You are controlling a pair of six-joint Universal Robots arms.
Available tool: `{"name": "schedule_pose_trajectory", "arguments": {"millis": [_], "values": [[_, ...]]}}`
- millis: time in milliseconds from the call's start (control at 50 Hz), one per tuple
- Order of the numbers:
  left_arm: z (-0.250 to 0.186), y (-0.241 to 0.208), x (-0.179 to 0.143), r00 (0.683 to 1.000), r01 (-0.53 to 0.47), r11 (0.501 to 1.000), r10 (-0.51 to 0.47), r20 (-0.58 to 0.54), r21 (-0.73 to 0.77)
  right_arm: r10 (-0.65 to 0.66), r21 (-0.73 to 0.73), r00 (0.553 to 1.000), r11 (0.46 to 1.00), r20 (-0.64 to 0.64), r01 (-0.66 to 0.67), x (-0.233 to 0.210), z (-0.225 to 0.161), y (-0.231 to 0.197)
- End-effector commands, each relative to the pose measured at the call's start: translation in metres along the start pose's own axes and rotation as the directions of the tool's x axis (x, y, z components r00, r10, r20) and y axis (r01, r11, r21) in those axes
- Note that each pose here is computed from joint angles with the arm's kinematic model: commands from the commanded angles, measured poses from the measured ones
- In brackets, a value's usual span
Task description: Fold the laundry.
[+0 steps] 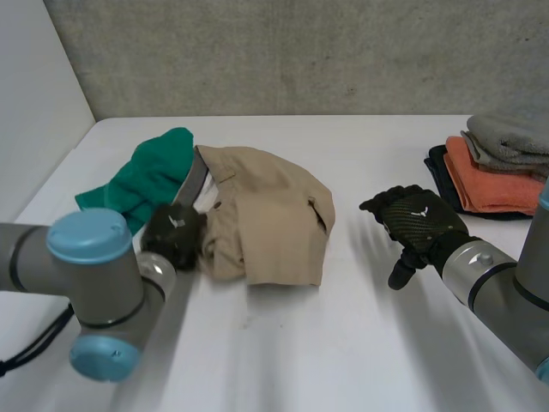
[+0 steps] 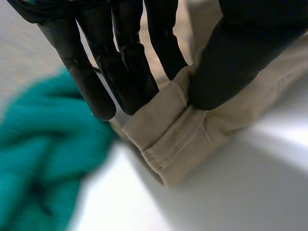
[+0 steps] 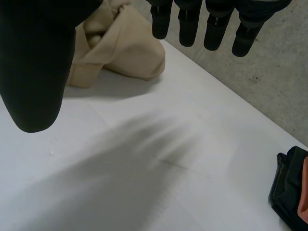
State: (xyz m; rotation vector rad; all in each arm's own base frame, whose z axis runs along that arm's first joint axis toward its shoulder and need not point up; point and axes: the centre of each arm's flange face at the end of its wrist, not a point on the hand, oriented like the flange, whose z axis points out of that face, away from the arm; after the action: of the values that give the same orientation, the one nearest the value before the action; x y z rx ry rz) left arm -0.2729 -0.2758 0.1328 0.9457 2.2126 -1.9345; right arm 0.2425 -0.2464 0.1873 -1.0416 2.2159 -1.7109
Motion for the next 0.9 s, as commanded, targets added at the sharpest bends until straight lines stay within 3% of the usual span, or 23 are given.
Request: {"name": "schedule_pose_trajectory", "arguments": {"millis": [20, 100, 160, 220, 240, 300, 320, 380, 400, 460, 480, 560, 620, 700, 780, 800, 860, 900], "values": [[0.013, -0.105, -0.062, 0.950, -0.032, 0.920, -0.094, 0.298, 0.391, -0.005, 0.004, 1.000, 1.000, -0.010, 0.005, 0.001, -0.001, -0.002], [0.021, -0.152, -0.076, 0.937, -0.090, 0.845, -0.108, 0.333, 0.526, -0.006, 0.002, 1.000, 1.000, -0.023, 0.006, 0.003, -0.002, -0.003], [0.022, -0.172, -0.071, 0.950, -0.095, 0.802, -0.103, 0.294, 0.590, -0.008, 0.010, 0.999, 1.000, -0.034, 0.008, 0.005, -0.004, -0.005], [0.021, -0.192, -0.044, 0.984, -0.066, 0.731, -0.067, 0.168, 0.680, -0.008, 0.010, 0.999, 1.000, -0.043, 0.009, 0.005, -0.005, -0.006], [0.018, -0.200, -0.024, 0.996, -0.015, 0.692, -0.052, 0.070, 0.722, -0.008, 0.011, 0.999, 1.000, -0.045, 0.009, 0.006, -0.005, -0.006], [0.013, -0.207, 0.003, 0.994, 0.104, 0.647, -0.041, -0.102, 0.755, -0.009, 0.030, 0.998, 0.999, -0.064, 0.011, 0.008, -0.007, -0.010], [0.012, -0.206, 0.021, 0.974, 0.196, 0.629, -0.036, -0.223, 0.752, -0.007, 0.038, 0.998, 0.999, -0.069, 0.010, 0.009, -0.007, -0.012], [0.014, -0.201, 0.045, 0.920, 0.331, 0.622, -0.047, -0.388, 0.710, -0.003, 0.061, 0.995, 0.998, -0.099, 0.009, 0.015, -0.005, -0.015], [0.014, -0.196, 0.062, 0.872, 0.415, 0.623, -0.064, -0.486, 0.663, -0.002, 0.066, 0.993, 0.998, -0.115, 0.010, 0.019, -0.004, -0.016], [0.013, -0.182, 0.093, 0.794, 0.509, 0.645, -0.096, -0.600, 0.570, 0.008, 0.085, 0.978, 0.996, -0.209, 0.010, 0.041, -0.002, -0.017], [0.012, -0.168, 0.114, 0.751, 0.539, 0.672, -0.112, -0.650, 0.507, 0.009, 0.089, 0.973, 0.996, -0.232, 0.012, 0.047, -0.001, -0.017], [0.003, -0.138, 0.150, 0.702, 0.531, 0.747, -0.123, -0.702, 0.400, 0.010, 0.091, 0.954, 0.996, -0.298, 0.018, 0.067, 0.001, -0.017], [-0.006, -0.135, 0.156, 0.689, 0.520, 0.772, -0.125, -0.714, 0.366, 0.018, 0.093, 0.943, 0.996, -0.332, 0.014, 0.083, 0.002, -0.016], [-0.018, -0.149, 0.145, 0.700, 0.512, 0.774, -0.127, -0.702, 0.371, 0.019, 0.104, 0.935, 0.994, -0.355, 0.020, 0.096, 0.003, -0.018], [-0.029, -0.173, 0.113, 0.765, 0.494, 0.759, -0.149, -0.626, 0.424, 0.008, 0.120, 0.948, 0.992, -0.317, 0.032, 0.095, 0.004, -0.023], [-0.034, -0.176, 0.100, 0.799, 0.476, 0.767, -0.173, -0.576, 0.431, -0.002, 0.125, 0.954, 0.991, -0.299, 0.042, 0.093, 0.005, -0.024], [-0.044, -0.179, 0.079, 0.846, 0.439, 0.790, -0.202, -0.494, 0.428, -0.073, 0.139, 0.975, 0.985, -0.208, 0.103, 0.082, 0.006, -0.026], [-0.057, -0.174, 0.066, 0.883, 0.389, 0.834, -0.216, -0.417, 0.393, -0.141, 0.129, 0.981, 0.979, -0.135, 0.159, 0.073, 0.003, -0.025]]}}
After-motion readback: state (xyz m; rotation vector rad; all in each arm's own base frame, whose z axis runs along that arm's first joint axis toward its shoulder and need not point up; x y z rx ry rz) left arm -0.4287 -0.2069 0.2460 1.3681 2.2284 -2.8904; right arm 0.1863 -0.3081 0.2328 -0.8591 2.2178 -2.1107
